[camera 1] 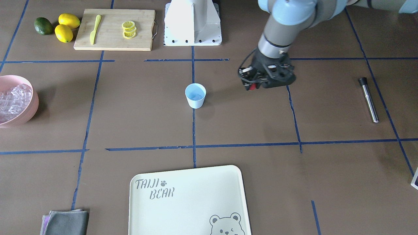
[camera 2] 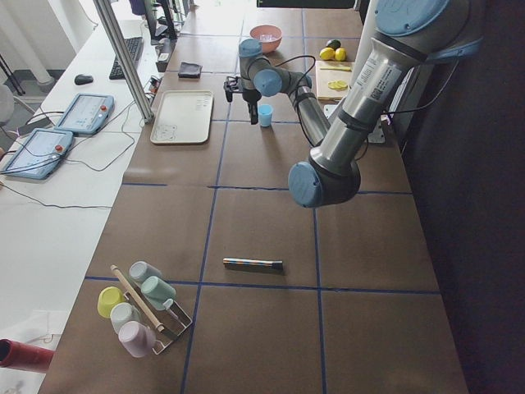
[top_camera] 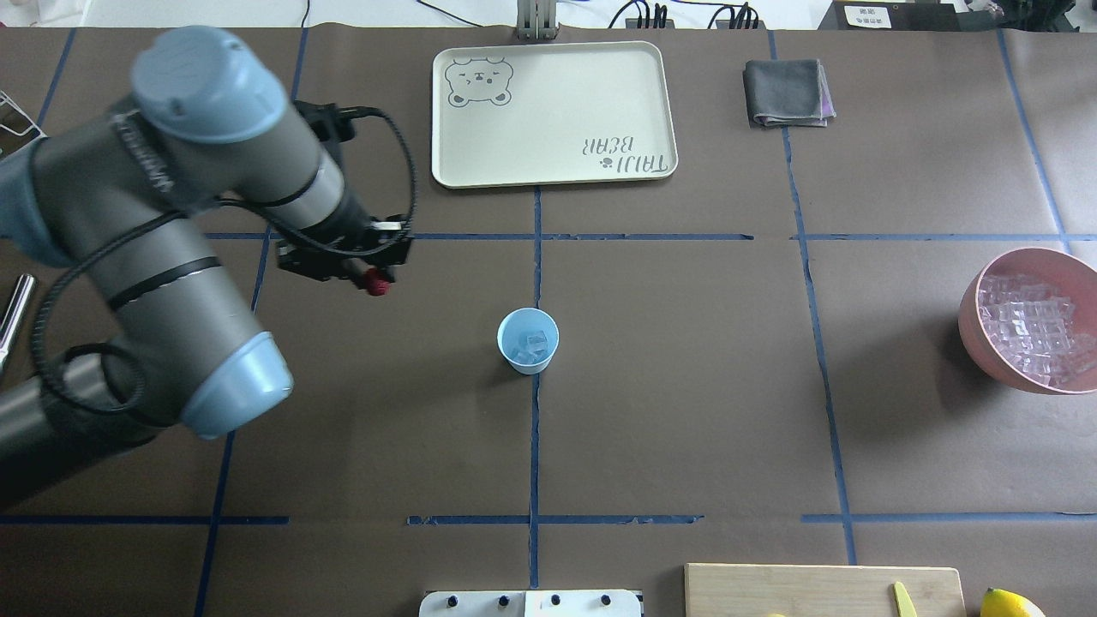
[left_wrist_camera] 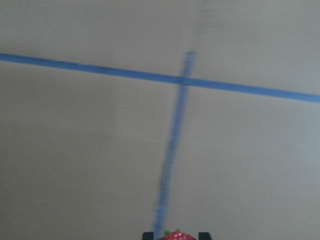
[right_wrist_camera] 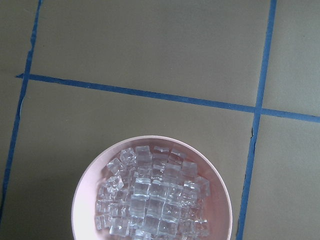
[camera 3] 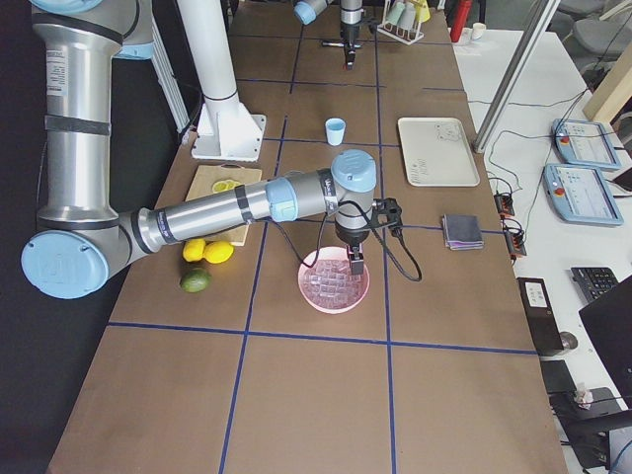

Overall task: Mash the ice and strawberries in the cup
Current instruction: 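Carry the strawberry with the left gripper over the light-blue cup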

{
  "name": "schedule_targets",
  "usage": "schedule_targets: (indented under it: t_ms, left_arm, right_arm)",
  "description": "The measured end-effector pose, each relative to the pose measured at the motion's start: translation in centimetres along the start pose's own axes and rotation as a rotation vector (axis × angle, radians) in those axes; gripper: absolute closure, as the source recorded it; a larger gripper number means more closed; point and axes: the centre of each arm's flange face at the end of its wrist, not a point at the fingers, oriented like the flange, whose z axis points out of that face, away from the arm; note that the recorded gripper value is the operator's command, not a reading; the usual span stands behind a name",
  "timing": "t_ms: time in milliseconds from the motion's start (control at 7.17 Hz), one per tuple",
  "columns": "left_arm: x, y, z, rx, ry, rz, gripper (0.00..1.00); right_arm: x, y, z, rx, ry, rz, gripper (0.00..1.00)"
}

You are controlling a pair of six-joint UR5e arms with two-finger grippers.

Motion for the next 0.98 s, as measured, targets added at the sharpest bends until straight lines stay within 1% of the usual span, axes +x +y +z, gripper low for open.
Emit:
schedule_targets:
  t_ms: [140,279,419,698,977]
  left_arm:
    - [5.9,0.3,0.9,-0.012,0.029,-0.020,1.00]
    - [9.5,0.0,2.2,-0.013,0.054,-0.025,1.00]
    - [11.1,-0.2,3.9,-0.014,0.065,-0.021,1.00]
    - [11.8,0.4,7.2,-0.023,0.054,-0.010,1.00]
    - [11.7,1.1,7.7,-0.028,0.053,-0.006,1.00]
  right_arm:
    - [2.1,0.4,0.0,0.001,-0.012,-0.008,0.00]
    - [4.3,1.0,-0.2,0.005,-0.029,-0.017,0.00]
    - [6.0,1.7,-0.3,0.011,-0.044,-0.015,0.00]
    - [7.2,2.7,-0.4,0.014,-0.059,-0.002,0.00]
    - [7.2,2.7,-0.5,0.016,-0.062,-0.001,0.00]
